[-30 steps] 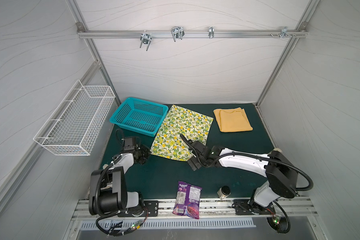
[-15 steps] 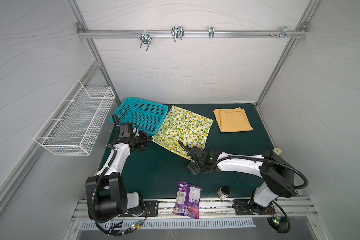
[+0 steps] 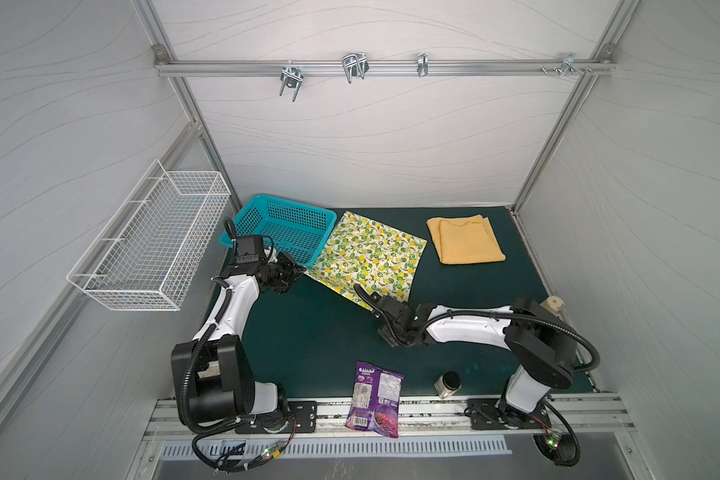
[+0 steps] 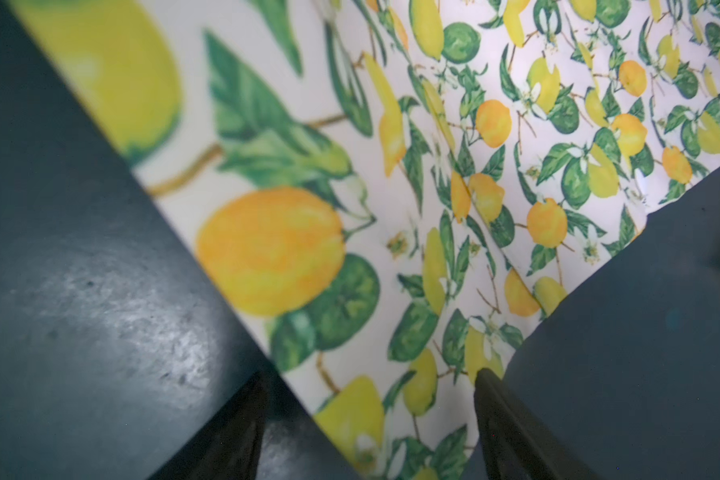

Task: Fold and stack the skirts
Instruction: 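Lift the near corner with the right gripper and fold it toward the far edge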

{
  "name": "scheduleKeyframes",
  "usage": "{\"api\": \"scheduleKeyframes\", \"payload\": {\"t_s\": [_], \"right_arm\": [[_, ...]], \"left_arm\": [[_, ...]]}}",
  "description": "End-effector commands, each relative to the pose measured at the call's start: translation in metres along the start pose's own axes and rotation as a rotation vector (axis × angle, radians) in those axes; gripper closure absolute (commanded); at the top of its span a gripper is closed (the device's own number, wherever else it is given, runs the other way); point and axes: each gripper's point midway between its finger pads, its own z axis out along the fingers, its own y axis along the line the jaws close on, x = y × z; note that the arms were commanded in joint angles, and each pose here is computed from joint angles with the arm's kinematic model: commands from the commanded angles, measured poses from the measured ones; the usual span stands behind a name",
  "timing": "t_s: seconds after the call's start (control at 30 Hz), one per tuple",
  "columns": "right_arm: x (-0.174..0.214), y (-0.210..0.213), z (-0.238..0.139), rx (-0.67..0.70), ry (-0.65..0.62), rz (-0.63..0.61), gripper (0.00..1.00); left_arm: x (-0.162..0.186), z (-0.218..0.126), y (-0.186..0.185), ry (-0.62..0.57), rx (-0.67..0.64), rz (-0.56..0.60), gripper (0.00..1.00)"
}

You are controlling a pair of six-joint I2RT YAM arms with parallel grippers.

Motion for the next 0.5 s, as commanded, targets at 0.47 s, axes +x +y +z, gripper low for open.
{"api": "scheduleKeyframes", "payload": {"t_s": [0.47], "right_arm": [[0.013,-0.021,0.002,0.062,0.035,0.06,0.55]], "left_arm": [[-0.009,0.0,-0.013,-0.011,0.031,0.007,1.0]]}}
